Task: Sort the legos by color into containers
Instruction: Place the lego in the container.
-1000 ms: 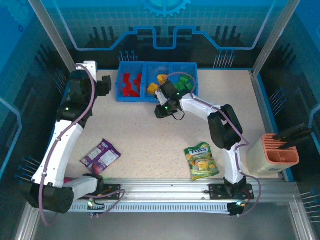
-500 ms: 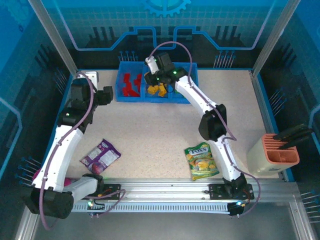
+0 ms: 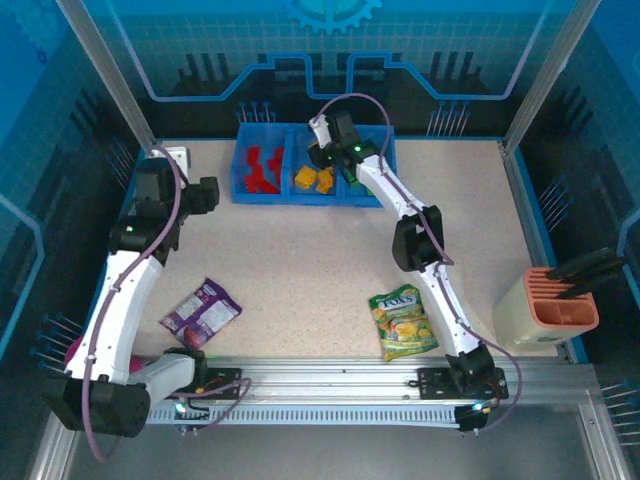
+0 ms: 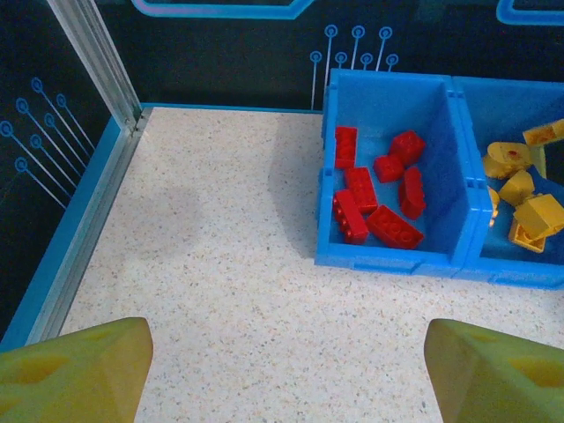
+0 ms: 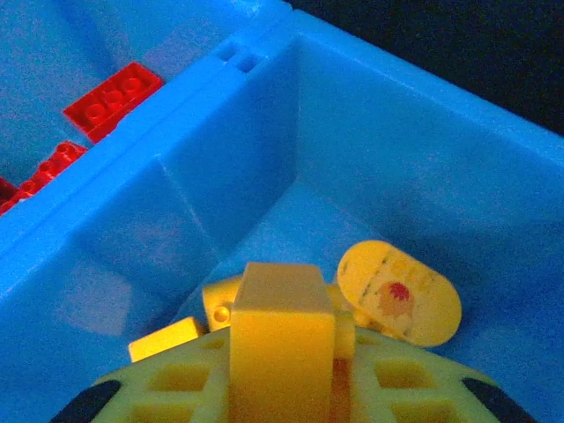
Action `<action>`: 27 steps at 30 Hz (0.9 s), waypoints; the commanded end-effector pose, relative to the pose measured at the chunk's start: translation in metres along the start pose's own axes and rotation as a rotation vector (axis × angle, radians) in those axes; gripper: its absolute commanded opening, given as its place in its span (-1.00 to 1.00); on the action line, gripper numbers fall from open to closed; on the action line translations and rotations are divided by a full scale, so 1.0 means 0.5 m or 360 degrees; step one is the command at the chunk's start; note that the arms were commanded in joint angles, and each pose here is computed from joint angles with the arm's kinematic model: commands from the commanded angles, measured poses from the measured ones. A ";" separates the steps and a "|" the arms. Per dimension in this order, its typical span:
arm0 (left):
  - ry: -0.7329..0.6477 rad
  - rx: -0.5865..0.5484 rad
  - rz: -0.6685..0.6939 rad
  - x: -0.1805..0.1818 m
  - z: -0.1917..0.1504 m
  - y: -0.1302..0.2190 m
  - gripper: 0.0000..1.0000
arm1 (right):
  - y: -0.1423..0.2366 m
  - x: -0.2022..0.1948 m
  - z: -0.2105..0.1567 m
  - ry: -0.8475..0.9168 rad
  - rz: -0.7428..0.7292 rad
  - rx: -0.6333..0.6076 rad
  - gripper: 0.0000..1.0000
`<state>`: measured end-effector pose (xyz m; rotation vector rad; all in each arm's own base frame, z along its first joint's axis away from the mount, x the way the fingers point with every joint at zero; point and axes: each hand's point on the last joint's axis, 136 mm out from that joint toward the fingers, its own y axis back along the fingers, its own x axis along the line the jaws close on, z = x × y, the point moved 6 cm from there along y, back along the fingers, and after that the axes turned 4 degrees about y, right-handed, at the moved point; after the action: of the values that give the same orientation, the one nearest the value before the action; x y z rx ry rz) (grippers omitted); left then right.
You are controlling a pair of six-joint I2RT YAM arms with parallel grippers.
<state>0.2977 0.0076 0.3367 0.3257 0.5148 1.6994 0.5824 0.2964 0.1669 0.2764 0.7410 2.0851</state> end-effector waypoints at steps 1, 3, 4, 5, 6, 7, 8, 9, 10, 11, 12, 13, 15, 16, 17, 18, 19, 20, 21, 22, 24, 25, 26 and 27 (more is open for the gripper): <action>-0.0047 0.0016 -0.0018 -0.001 0.017 0.004 0.63 | -0.028 0.002 -0.005 0.0058 -0.0052 -0.0044 -0.40; -0.0048 0.0015 -0.0025 -0.002 0.018 0.000 0.63 | -0.037 0.000 -0.007 0.0057 -0.0058 -0.0069 -0.37; -0.0046 0.0015 -0.0036 -0.004 0.019 0.000 0.63 | -0.042 -0.001 -0.009 0.0056 -0.0058 -0.0078 -0.34; -0.0040 0.0017 -0.0044 -0.005 0.020 -0.002 0.63 | -0.045 0.000 -0.008 0.0057 -0.0059 -0.0094 -0.30; -0.0034 0.0016 -0.0050 -0.006 0.021 -0.002 0.63 | -0.048 -0.002 -0.007 0.0058 -0.0055 -0.0111 -0.29; -0.0028 0.0016 -0.0057 -0.007 0.023 -0.002 0.63 | -0.051 -0.001 -0.006 0.0062 -0.0047 -0.0127 -0.27; -0.0020 0.0014 -0.0064 -0.009 0.024 -0.001 0.63 | -0.053 0.000 -0.004 0.0065 -0.0044 -0.0143 -0.24; -0.0014 0.0015 -0.0070 -0.010 0.024 -0.001 0.63 | -0.056 -0.001 -0.004 0.0069 -0.0038 -0.0153 -0.19; -0.0008 0.0013 -0.0076 -0.010 0.025 0.000 0.63 | -0.056 -0.001 -0.003 0.0077 -0.0034 -0.0161 -0.15; -0.0003 0.0011 -0.0080 -0.010 0.025 0.001 0.63 | -0.056 -0.002 -0.001 0.0080 -0.0034 -0.0167 -0.12; -0.0001 0.0014 -0.0080 -0.010 0.024 0.003 0.63 | -0.056 0.000 0.000 0.0084 -0.0033 -0.0168 -0.10; 0.0002 0.0014 -0.0078 -0.010 0.024 0.004 0.63 | -0.053 0.000 0.002 0.0088 -0.0030 -0.0169 -0.10; 0.0006 0.0019 -0.0079 -0.009 0.021 0.005 0.63 | -0.046 0.000 0.006 0.0095 -0.0027 -0.0166 -0.09; 0.0010 0.0022 -0.0080 -0.009 0.019 0.005 0.63 | -0.042 0.000 0.009 0.0096 -0.0024 -0.0169 -0.09; 0.0016 0.0030 -0.0081 -0.009 0.015 0.003 0.63 | -0.034 0.002 0.016 0.0096 -0.0015 -0.0177 -0.09; 0.0028 0.0045 -0.0084 -0.009 0.008 -0.001 0.63 | -0.021 0.003 0.026 0.0100 -0.0003 -0.0193 -0.09; 0.0041 0.0056 -0.0087 -0.010 0.003 -0.005 0.62 | -0.008 0.004 0.036 0.0101 0.0006 -0.0214 -0.09; 0.0058 0.0075 -0.0090 -0.010 -0.008 -0.013 0.62 | 0.010 0.006 0.051 0.0106 0.0019 -0.0243 -0.08; 0.0081 0.0085 -0.0091 -0.010 -0.018 -0.020 0.62 | 0.032 0.009 0.065 0.0106 0.0031 -0.0270 -0.06; 0.0101 0.0090 -0.0094 -0.010 -0.029 -0.028 0.64 | 0.053 0.010 0.077 0.0104 0.0035 -0.0295 -0.04; 0.0158 0.0053 -0.0123 -0.013 -0.046 -0.043 0.69 | 0.106 0.012 0.095 0.0103 0.0049 -0.0331 0.03; 0.0155 0.0032 -0.0163 -0.017 -0.052 -0.047 0.73 | 0.133 0.013 0.101 0.0104 0.0046 -0.0337 0.06; 0.0146 -0.0001 -0.0198 -0.021 -0.056 -0.051 0.83 | 0.173 0.013 0.109 0.0098 0.0031 -0.0345 0.11; 0.0160 -0.0027 -0.0200 -0.021 -0.057 -0.055 0.90 | 0.210 0.014 0.103 0.0079 0.0020 -0.0330 0.17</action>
<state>0.3046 -0.0010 0.2940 0.3062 0.6173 1.6321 0.5568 0.2907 0.1795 0.2144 0.7167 2.1446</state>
